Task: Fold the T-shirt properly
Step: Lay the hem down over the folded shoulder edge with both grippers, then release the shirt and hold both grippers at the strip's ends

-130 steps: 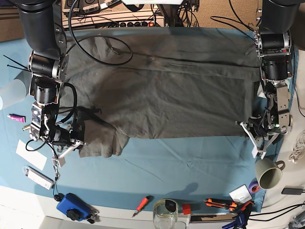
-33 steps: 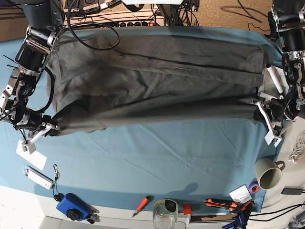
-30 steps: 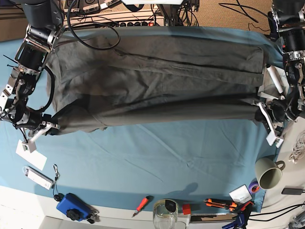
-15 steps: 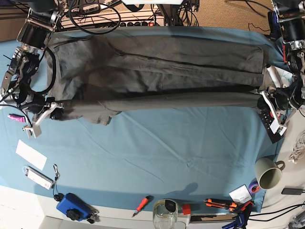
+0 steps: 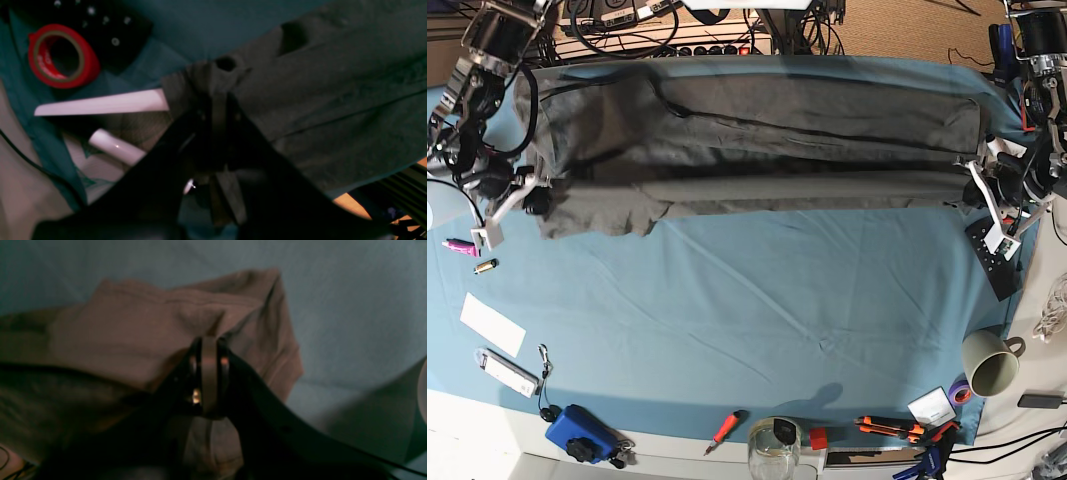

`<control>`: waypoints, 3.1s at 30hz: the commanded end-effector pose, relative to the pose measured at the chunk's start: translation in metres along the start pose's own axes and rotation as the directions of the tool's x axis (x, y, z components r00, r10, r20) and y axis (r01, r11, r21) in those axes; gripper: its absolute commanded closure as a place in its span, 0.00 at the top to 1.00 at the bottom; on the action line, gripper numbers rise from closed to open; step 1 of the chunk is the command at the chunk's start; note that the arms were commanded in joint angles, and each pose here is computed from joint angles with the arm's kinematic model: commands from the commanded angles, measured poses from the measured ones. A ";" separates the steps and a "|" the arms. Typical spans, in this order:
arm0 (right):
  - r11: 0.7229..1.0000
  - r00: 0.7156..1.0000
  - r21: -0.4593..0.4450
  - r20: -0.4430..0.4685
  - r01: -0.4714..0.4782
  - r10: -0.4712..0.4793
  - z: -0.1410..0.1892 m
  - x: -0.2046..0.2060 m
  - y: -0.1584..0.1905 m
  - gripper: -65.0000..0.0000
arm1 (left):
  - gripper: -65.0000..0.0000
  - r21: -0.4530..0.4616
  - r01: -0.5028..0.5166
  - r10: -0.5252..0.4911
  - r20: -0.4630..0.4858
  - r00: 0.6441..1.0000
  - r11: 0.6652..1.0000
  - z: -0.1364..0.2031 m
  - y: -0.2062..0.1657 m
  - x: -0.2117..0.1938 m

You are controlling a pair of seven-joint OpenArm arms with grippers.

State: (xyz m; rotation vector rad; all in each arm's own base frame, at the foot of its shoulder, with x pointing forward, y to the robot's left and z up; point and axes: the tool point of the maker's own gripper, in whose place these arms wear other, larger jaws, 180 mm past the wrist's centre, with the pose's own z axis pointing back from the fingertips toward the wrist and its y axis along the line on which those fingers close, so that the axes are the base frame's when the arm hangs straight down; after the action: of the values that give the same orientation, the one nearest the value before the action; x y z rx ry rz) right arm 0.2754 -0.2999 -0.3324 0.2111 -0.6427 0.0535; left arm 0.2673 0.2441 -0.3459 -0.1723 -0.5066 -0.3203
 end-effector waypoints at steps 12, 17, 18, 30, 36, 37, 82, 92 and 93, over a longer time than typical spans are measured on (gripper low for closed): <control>0.997 0.999 -0.057 -0.022 -0.043 0.042 0.030 -0.027 -0.003 0.00 | 0.00 0.026 0.012 -0.012 -0.010 1.000 1.000 0.010 0.004 -0.006; 0.995 0.999 -0.098 -0.033 -0.020 0.016 0.043 -0.040 -0.016 0.00 | 0.00 0.052 -0.033 0.031 0.034 0.999 0.998 0.022 0.008 -0.013; 0.995 0.999 -0.102 -0.039 -0.016 0.012 0.044 -0.042 -0.017 0.00 | 0.00 0.050 -0.044 0.042 0.042 0.998 0.998 0.023 0.008 -0.014; 0.994 0.992 -0.109 -0.123 -0.014 0.000 0.048 -0.072 -0.018 0.00 | 0.00 0.017 -0.069 0.069 0.014 0.998 0.997 0.019 -0.002 -0.033; 0.994 0.991 -0.108 -0.137 -0.013 -0.002 0.048 -0.076 -0.018 0.00 | 0.00 -0.003 -0.101 0.102 0.021 0.995 0.995 0.010 -0.014 -0.036; 0.994 0.990 -0.108 -0.138 -0.013 -0.002 0.048 -0.076 -0.018 0.00 | 0.00 0.005 -0.104 0.104 0.014 0.995 0.995 0.008 -0.014 -0.039; 0.999 0.986 -0.029 -0.167 -0.018 0.013 0.049 -0.090 -0.004 0.26 | 0.64 0.224 -0.174 0.153 0.110 0.982 0.959 0.027 -0.011 -0.038; 0.999 0.987 -0.029 -0.163 -0.018 0.014 0.049 -0.089 -0.004 0.26 | 0.64 0.192 -0.222 0.212 0.074 0.975 0.956 0.007 -0.001 -0.045; 0.999 0.986 -0.029 -0.164 -0.019 0.014 0.049 -0.089 -0.004 0.26 | 0.64 0.184 -0.226 0.218 0.067 0.974 0.956 0.005 -0.002 -0.047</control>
State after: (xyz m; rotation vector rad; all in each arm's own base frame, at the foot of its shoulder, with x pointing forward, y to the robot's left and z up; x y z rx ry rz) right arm 0.1673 -0.3067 -0.3596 0.1953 -0.4435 0.0564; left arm 0.2215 0.2504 -0.3724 -0.0649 -0.5319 -0.0381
